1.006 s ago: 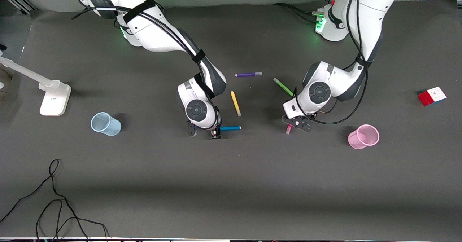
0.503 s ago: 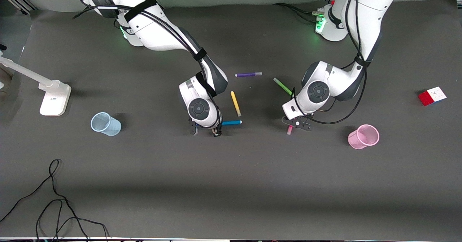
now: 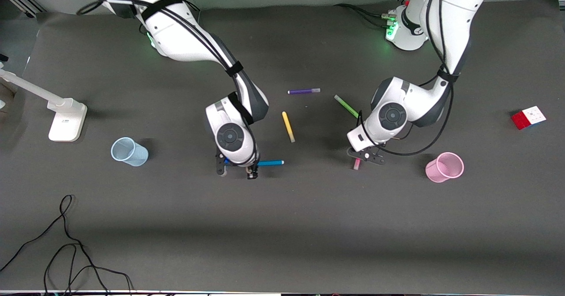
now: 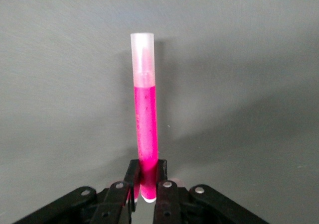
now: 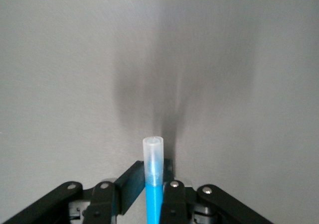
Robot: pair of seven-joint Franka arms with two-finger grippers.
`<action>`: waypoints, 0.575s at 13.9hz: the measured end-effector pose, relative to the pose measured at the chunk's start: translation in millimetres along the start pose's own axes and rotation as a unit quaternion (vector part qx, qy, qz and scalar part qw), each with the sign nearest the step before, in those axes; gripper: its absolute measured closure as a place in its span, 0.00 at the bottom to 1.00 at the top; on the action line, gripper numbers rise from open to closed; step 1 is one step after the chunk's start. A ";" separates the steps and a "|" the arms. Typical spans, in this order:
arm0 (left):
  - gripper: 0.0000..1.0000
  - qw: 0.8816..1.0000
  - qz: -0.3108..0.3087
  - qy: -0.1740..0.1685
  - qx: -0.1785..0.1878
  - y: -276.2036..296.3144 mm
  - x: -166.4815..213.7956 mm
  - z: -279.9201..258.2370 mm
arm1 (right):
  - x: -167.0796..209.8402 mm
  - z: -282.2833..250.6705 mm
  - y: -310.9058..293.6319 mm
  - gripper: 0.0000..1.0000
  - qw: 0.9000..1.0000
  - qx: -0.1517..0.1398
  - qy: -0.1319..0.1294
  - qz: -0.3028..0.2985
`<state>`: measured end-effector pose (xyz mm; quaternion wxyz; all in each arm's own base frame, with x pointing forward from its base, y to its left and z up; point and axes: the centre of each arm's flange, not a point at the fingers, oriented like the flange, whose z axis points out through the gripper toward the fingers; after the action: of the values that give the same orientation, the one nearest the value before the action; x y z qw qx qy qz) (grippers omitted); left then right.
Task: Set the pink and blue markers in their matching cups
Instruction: 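Carry the blue marker to the blue cup while the left gripper carries pink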
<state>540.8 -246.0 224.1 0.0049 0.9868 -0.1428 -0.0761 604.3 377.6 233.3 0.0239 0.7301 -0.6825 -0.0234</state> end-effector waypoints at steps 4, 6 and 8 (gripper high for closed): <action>0.83 0.997 -0.076 -0.025 0.006 -56.9 24.9 -118.9 | 58.5 -99.8 4.5 0.79 0.995 -0.048 0.039 -0.080; 0.83 0.992 -0.119 -0.031 0.005 -108.7 17.6 -169.8 | 99.5 -132.4 13.3 0.79 0.982 -0.092 0.083 -0.141; 0.83 0.986 -0.165 -0.035 0.000 -167.1 3.0 -199.0 | 140.8 -149.1 18.5 0.79 0.963 -0.139 0.117 -0.199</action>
<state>620.8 -88.9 415.1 -0.0128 0.9936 0.0218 -0.1104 605.3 236.3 383.1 0.1996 0.8386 -0.5056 -0.0362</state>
